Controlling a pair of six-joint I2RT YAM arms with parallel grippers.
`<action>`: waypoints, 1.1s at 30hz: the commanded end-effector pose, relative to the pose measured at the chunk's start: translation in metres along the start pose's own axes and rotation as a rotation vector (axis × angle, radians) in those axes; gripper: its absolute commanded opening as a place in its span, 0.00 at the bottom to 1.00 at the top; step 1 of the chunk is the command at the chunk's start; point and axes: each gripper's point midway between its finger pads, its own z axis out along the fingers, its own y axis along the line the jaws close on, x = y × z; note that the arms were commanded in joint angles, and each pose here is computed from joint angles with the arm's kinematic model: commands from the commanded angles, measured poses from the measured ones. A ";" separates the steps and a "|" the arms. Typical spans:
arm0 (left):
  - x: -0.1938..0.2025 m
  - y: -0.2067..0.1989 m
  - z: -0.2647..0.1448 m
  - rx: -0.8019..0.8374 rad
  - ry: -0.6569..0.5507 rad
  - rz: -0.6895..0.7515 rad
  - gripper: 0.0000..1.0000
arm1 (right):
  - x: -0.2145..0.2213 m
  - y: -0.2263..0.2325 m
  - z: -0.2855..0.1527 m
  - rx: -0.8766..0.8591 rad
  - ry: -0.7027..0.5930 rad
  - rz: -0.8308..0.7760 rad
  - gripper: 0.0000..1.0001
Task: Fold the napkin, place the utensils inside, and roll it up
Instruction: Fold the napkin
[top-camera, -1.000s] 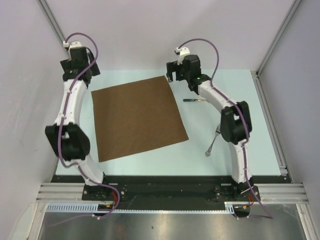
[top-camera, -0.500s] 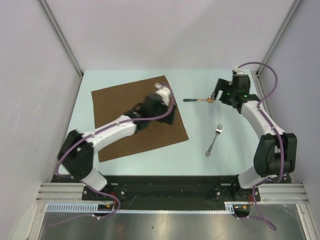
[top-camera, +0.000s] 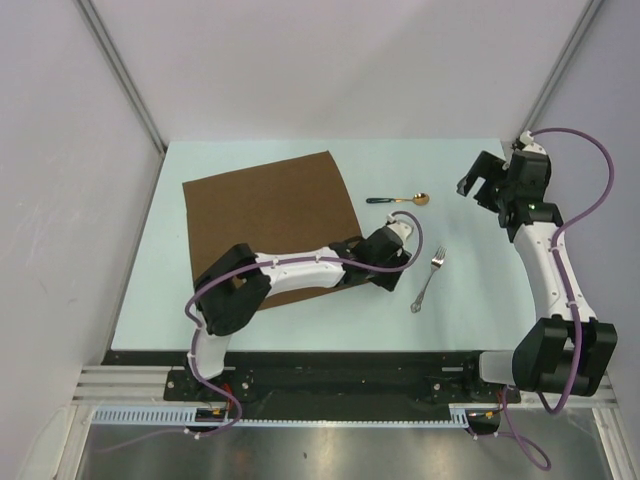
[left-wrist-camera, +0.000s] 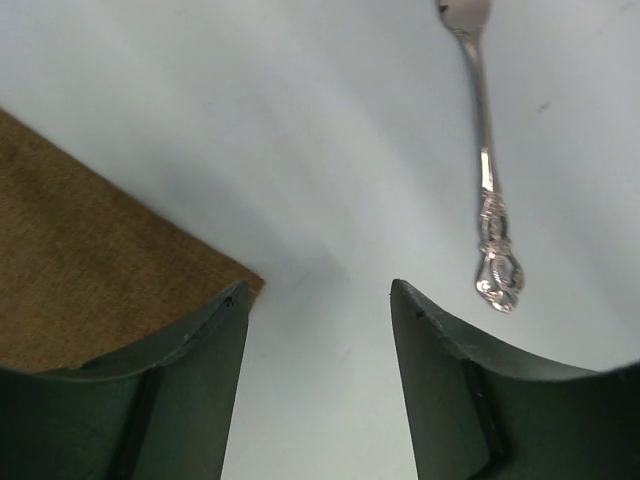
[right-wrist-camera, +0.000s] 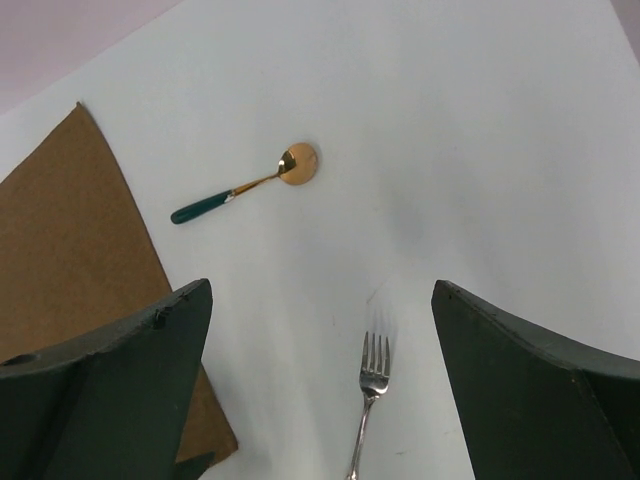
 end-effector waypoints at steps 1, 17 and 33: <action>-0.007 0.022 0.009 -0.112 -0.019 -0.024 0.61 | 0.009 -0.002 -0.007 -0.008 0.025 0.000 0.97; 0.016 0.038 0.022 -0.212 0.012 0.013 0.52 | 0.015 0.000 -0.001 -0.026 0.051 0.017 0.97; 0.033 0.033 0.036 -0.226 0.045 0.050 0.38 | 0.019 0.001 0.003 -0.036 0.067 0.026 0.97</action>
